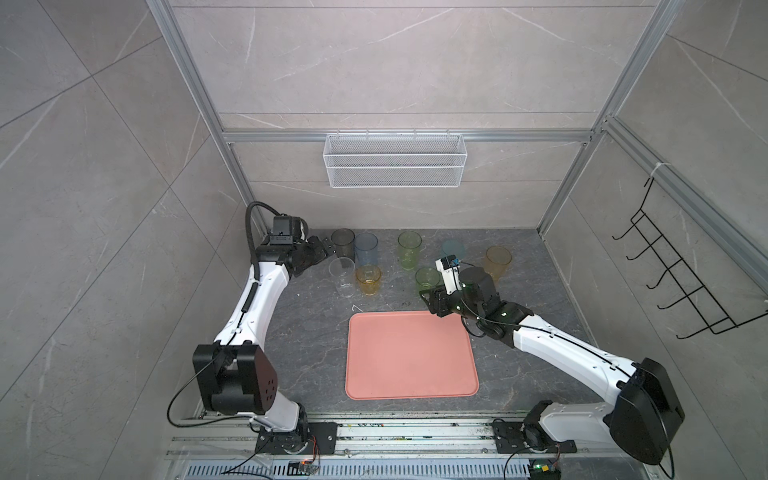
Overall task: Place the glasses into the tray
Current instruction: 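Reach the left gripper to the dark grey cup and grasp it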
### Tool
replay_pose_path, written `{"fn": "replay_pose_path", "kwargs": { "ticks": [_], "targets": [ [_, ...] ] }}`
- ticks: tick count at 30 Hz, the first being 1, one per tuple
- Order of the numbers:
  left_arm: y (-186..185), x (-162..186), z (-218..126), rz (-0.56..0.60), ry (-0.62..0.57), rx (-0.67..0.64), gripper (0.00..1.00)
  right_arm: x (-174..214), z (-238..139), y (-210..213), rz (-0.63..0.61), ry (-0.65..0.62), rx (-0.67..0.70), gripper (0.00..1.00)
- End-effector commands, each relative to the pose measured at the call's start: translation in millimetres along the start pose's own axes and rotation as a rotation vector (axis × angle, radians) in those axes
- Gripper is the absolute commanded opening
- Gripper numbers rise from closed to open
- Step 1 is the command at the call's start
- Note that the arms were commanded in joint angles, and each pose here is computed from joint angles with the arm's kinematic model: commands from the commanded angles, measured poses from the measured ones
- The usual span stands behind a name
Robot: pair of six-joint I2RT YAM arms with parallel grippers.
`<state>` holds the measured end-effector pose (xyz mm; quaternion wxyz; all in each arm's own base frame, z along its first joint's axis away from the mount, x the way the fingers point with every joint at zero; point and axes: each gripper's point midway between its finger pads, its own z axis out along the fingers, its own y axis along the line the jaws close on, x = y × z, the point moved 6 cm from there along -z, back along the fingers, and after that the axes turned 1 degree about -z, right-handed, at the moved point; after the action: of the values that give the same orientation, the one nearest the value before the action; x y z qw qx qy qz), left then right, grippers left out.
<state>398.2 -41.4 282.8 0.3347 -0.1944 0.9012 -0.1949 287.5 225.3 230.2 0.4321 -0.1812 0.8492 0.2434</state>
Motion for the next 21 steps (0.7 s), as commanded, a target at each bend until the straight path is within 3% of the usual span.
{"fn": "replay_pose_path", "kwargs": {
  "ticks": [1,14,21],
  "targets": [
    [-5,-16,7,-0.006,-0.016,-0.023,1.0,7,7,4,-0.063,-0.031,-0.024,0.62],
    [0,-46,85,-0.023,0.038,-0.118,0.9,27,22,-2,-0.075,-0.023,-0.014,0.62],
    [-3,-56,117,-0.035,0.075,-0.101,0.78,36,37,-6,-0.099,0.038,0.012,0.58]
  ]
}}
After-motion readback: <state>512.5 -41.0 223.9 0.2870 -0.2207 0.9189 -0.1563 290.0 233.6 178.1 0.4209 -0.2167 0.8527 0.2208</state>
